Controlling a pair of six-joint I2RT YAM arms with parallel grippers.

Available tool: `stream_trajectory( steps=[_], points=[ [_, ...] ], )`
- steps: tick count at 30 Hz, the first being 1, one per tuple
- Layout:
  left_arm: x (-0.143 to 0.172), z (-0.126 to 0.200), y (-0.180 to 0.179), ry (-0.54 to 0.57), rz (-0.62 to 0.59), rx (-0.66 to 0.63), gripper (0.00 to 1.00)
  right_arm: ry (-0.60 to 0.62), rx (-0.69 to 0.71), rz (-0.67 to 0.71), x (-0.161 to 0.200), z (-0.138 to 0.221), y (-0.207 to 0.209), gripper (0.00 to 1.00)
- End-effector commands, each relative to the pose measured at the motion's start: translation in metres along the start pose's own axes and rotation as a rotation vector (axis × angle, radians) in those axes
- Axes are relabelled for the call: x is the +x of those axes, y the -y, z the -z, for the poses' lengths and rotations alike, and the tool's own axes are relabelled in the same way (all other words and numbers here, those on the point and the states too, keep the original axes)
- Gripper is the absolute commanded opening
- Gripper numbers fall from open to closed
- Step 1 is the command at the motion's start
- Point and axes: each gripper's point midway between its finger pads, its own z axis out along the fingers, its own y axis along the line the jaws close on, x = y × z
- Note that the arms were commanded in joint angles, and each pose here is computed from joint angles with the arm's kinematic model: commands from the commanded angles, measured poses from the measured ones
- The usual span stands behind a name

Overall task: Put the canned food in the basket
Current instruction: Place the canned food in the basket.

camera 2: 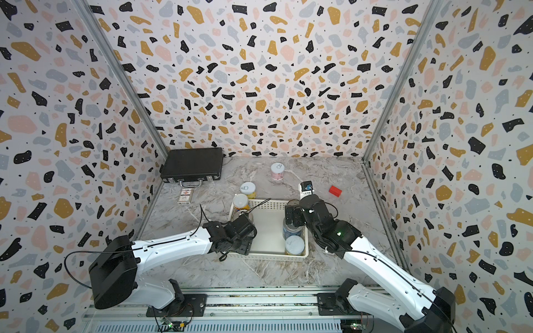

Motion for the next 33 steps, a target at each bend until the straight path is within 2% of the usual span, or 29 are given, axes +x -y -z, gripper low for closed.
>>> stream_trajectory(
  steps=[1,14,19,22,26,33],
  points=[
    [0.007,-0.005,-0.025,-0.002,0.018,-0.107,0.79,0.012,-0.009,-0.017,-0.010,0.007,-0.001,1.00],
    [0.014,0.000,-0.029,-0.017,0.033,-0.105,1.00,0.017,-0.003,-0.018,-0.011,0.008,0.000,1.00],
    [0.004,0.018,-0.027,0.016,0.039,-0.078,1.00,0.019,0.001,-0.016,-0.011,0.008,0.001,1.00],
    [-0.007,0.038,-0.026,0.056,0.043,-0.054,1.00,0.022,0.006,-0.013,-0.012,0.009,0.002,1.00],
    [-0.030,0.080,-0.032,0.161,0.055,-0.044,1.00,0.028,0.011,-0.012,-0.013,0.010,0.003,1.00],
    [-0.090,0.177,-0.053,0.463,0.141,-0.031,1.00,0.027,0.016,-0.012,-0.013,0.007,0.003,1.00]
  ],
)
